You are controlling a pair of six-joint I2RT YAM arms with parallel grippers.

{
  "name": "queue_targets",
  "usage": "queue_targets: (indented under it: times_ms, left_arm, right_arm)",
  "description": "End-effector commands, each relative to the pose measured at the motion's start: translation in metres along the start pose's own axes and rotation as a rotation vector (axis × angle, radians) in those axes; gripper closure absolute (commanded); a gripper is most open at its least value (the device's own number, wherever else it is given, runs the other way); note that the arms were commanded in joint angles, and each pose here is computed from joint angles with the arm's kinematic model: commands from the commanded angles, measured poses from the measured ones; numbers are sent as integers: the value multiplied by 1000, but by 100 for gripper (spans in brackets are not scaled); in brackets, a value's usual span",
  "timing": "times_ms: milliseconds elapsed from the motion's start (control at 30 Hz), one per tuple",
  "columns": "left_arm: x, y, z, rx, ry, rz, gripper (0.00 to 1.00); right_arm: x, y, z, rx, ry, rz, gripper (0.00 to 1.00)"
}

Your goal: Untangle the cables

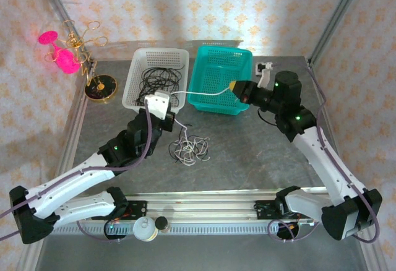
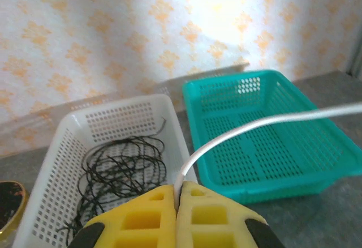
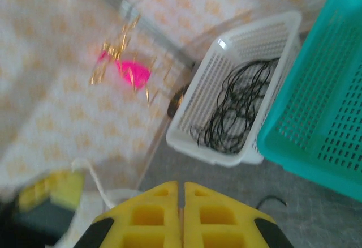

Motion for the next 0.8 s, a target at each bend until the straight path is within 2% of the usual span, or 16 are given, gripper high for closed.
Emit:
queue_targets:
  times_ms: [0, 300, 400, 433, 500, 567, 633, 700, 767]
  left_arm:
    - [-28, 7, 4, -26, -85, -7, 100]
    - [-62, 13, 7, -37, -78, 110, 100]
    - [-75, 13, 4, -43, -101, 112, 100]
    - [-80, 14, 3, -47, -112, 112, 100]
    - [-89, 16, 0, -54, -136, 113, 100]
    - [-97, 18, -4, -66, -165, 108, 100]
    - [-106, 19, -6, -74, -193, 113, 100]
    - [-113, 17, -6, -68, -206, 123, 100]
    - [-119, 10, -4, -25, -208, 142, 100]
  right_arm:
    - [34, 9, -10, -125, 129, -169, 93]
    - [45, 42, -28, -397, 73, -483, 94]
    - [28, 41, -25, -333, 17, -492, 93]
    - [21, 36, -22, -280, -9, -461, 84]
    - [7, 23, -16, -160, -69, -353, 74]
    - [-2, 11, -11, -86, -120, -243, 74]
    - [-1, 17, -9, -163, -130, -230, 75]
    - [9, 29, -10, -290, -116, -295, 83]
    - [18, 34, -12, -362, -106, -371, 84]
Point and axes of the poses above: each hand's point on the last joint's axis, 136 mm out from that joint toward the fingers, its own z axis out along the fingers, its own y axis along the line the jaws close on, x = y × z, the point moved 5 cm from there along -z, back along the fingers, and after that the axes turned 8 degrees about -z, right-handed, at the moved point
